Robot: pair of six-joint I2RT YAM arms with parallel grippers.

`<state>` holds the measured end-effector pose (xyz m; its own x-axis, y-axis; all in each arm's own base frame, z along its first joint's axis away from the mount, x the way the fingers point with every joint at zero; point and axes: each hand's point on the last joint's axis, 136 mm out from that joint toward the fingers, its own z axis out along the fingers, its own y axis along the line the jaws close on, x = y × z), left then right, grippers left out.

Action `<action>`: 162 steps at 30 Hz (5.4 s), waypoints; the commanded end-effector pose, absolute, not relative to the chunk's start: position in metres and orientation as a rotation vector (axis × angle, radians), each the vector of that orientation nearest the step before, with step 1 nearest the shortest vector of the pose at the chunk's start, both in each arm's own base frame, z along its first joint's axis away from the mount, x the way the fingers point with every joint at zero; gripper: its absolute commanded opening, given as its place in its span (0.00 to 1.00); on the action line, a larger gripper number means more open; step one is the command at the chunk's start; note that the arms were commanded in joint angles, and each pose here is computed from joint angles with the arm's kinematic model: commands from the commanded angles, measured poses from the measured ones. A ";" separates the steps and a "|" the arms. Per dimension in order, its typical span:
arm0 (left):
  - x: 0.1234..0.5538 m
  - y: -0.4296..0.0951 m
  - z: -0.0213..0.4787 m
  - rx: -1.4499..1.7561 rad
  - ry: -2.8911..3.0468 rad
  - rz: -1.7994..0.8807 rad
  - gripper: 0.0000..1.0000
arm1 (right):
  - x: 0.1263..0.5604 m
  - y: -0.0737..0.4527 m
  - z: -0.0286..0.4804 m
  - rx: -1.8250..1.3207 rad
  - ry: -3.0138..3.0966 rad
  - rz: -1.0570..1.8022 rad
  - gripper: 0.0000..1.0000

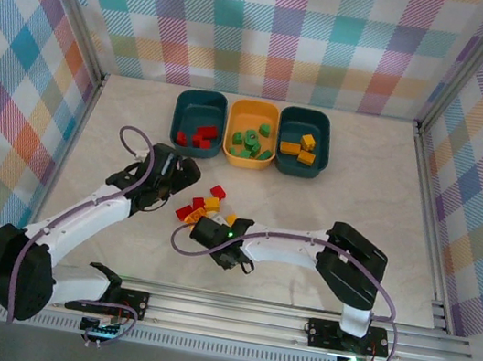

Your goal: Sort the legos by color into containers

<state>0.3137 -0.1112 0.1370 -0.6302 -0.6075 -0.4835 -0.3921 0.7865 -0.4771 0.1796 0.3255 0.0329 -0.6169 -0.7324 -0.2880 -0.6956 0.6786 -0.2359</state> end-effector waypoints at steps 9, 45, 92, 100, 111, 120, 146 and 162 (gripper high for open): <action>0.302 -0.094 0.136 -0.696 2.367 -0.309 1.00 | 0.373 0.245 0.143 -0.319 2.438 0.024 0.30; 0.287 -0.082 0.106 -0.864 2.364 -0.269 1.00 | 0.288 0.346 0.086 -0.753 2.505 0.267 0.69; 0.282 -0.190 0.070 -0.120 2.648 -0.405 0.94 | 0.532 0.154 0.116 0.100 2.536 0.146 0.57; 0.274 -0.202 0.068 -0.094 2.642 -0.498 0.93 | 0.502 0.159 0.152 0.103 2.441 0.264 0.68; 0.253 -0.216 0.068 -0.077 2.661 -0.547 0.93 | 0.471 0.155 0.155 0.119 2.425 0.314 0.70; 0.248 -0.197 0.045 -0.121 2.762 -0.265 0.92 | 0.447 0.156 0.150 0.132 2.437 0.382 0.70; 0.313 -0.315 0.101 0.119 2.615 -0.518 0.27 | 0.278 0.074 0.060 0.540 2.415 0.274 0.76; 0.498 -0.435 0.142 0.156 2.437 -0.718 0.34 | 0.253 0.077 0.097 0.503 2.325 0.428 0.85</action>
